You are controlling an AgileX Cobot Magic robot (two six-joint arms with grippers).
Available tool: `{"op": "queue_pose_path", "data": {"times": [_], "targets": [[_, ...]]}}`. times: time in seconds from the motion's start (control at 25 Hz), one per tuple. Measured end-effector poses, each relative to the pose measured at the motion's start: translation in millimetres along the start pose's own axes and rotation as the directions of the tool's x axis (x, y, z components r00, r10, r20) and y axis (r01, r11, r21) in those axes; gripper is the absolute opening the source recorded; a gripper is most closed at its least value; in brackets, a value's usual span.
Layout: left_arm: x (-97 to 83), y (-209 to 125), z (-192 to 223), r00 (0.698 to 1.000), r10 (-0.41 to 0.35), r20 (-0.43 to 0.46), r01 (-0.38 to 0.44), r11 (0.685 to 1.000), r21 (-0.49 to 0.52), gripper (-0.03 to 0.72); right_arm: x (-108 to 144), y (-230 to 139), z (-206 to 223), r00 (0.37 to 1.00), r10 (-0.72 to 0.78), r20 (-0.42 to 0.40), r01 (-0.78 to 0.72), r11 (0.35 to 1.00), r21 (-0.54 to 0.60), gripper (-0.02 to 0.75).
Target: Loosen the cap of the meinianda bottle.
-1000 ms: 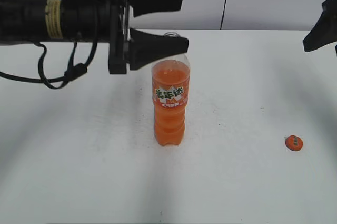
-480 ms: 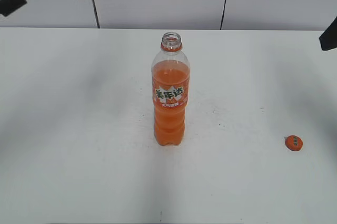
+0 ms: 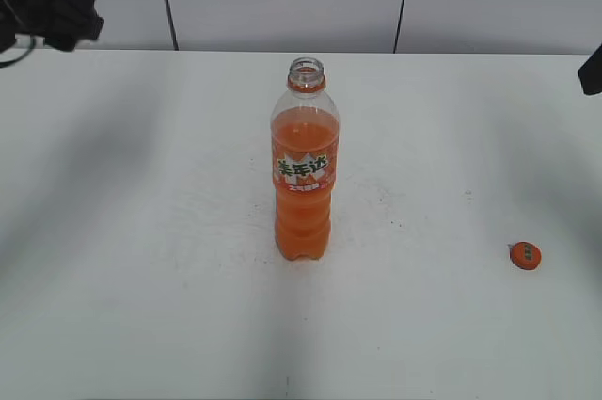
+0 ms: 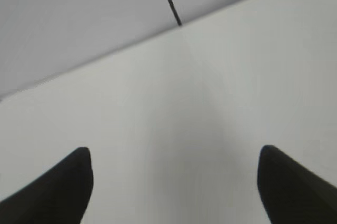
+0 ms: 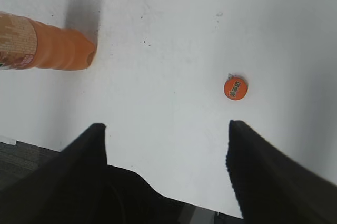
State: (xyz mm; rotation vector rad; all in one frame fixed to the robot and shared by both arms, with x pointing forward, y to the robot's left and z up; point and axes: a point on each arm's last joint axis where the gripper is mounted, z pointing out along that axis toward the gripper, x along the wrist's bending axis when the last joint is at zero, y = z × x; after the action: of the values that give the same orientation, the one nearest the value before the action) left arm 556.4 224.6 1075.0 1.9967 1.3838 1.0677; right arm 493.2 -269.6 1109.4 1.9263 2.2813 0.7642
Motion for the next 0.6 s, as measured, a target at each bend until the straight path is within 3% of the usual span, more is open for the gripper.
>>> {"op": "queue_pose_path", "data": {"times": [0.04,0.24,0.32,0.48,0.6], "targets": [[-4.0,-4.3,-0.2,0.998,-0.054,0.044,0.051,0.997,0.054,0.579,0.1,-0.2,0.0,1.0,0.0,-0.001,0.0,1.0,0.003,0.532],[-13.1,-11.9,-12.6,0.975,-0.148,0.165,0.089,0.944,0.319,0.58,-0.3,-4.9,-0.1,1.0,-0.003,0.003,0.003,0.999,0.054,0.532],[-10.7,-17.3,-18.2,0.971,-0.172,0.165,0.088,0.903,0.421,0.58,-3.9,-6.6,-1.4,0.999,-0.005,0.048,0.002,0.998,0.064,0.531],[0.0,-35.5,-25.5,0.971,-0.204,0.123,0.089,0.789,0.608,0.58,-6.0,-12.7,-14.5,0.991,-0.013,0.13,0.008,0.999,0.042,0.531],[9.7,-40.9,-35.0,0.968,-0.232,0.096,0.114,0.747,0.654,0.58,-1.2,-27.4,-26.2,0.989,-0.021,0.143,0.019,1.0,0.012,0.531]]}}
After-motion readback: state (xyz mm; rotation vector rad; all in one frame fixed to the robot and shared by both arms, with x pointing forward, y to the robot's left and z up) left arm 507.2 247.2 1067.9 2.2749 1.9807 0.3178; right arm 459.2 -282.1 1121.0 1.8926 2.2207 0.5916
